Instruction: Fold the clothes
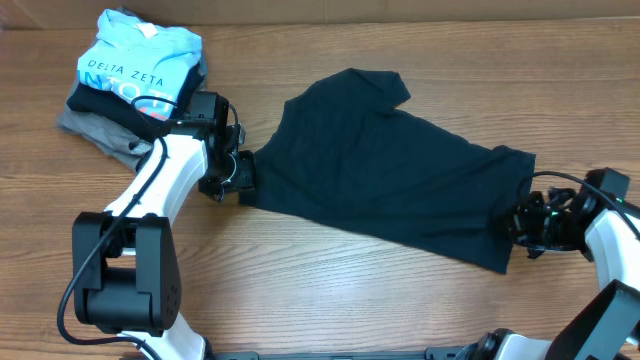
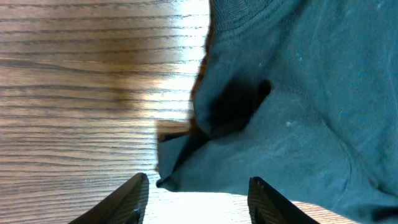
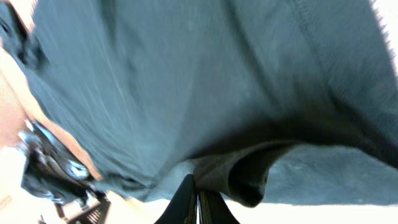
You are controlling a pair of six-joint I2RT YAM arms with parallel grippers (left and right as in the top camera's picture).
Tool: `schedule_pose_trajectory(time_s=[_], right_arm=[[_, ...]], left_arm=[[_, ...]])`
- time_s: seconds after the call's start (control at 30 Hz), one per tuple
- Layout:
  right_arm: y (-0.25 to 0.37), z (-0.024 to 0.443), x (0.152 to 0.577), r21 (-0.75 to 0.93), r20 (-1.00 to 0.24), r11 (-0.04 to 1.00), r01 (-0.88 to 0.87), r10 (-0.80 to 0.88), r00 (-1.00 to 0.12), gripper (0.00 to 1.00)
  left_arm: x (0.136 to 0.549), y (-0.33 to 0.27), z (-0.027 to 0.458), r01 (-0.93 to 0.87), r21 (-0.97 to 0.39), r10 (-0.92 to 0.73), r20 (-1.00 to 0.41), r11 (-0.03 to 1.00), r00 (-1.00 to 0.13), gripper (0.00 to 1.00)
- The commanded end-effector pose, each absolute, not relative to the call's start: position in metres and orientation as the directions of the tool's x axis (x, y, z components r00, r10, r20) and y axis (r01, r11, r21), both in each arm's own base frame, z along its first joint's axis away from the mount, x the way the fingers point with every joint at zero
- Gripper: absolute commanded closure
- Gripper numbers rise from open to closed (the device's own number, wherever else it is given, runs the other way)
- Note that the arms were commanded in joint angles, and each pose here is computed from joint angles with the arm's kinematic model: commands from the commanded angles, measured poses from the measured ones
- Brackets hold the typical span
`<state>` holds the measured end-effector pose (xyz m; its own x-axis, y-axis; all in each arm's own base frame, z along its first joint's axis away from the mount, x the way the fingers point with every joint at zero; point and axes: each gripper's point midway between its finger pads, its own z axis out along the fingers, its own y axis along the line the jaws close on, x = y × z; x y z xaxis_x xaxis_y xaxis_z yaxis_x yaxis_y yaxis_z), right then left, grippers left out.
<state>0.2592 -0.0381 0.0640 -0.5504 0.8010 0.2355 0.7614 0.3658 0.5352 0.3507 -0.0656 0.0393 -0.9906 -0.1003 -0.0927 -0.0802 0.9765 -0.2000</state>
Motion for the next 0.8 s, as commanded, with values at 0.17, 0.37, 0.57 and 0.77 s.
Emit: schedule_pose_trajectory(time_s=[0.17,0.37,0.57,0.77], right_arm=[[-0.045,0.072,0.267,0.539,0.248,0.3,0.787,0.836,-0.489,0.96],[-0.045,0.072,0.267,0.539,0.246,0.304,0.786,0.835,-0.492,0.96],[-0.045,0.072,0.267,0.539,0.244,0.307,0.784,0.835,-0.494,0.96],[-0.05,0.067,0.263,0.51,0.223,0.333,0.793,0.839,-0.496,0.96]], left_arm=[[0.341,-0.088,0.033,0.003,-0.2,-0.014,-0.084,0.98,-0.996,0.42],[0.328,-0.092,0.015,0.029,-0.154,0.022,-0.043,0.988,-0.999,0.46],[0.321,-0.082,-0.003,0.021,-0.104,0.02,-0.005,0.994,-1.0,0.63],[0.325,-0.087,0.003,0.02,-0.128,0.019,-0.008,0.992,-1.0,0.96]])
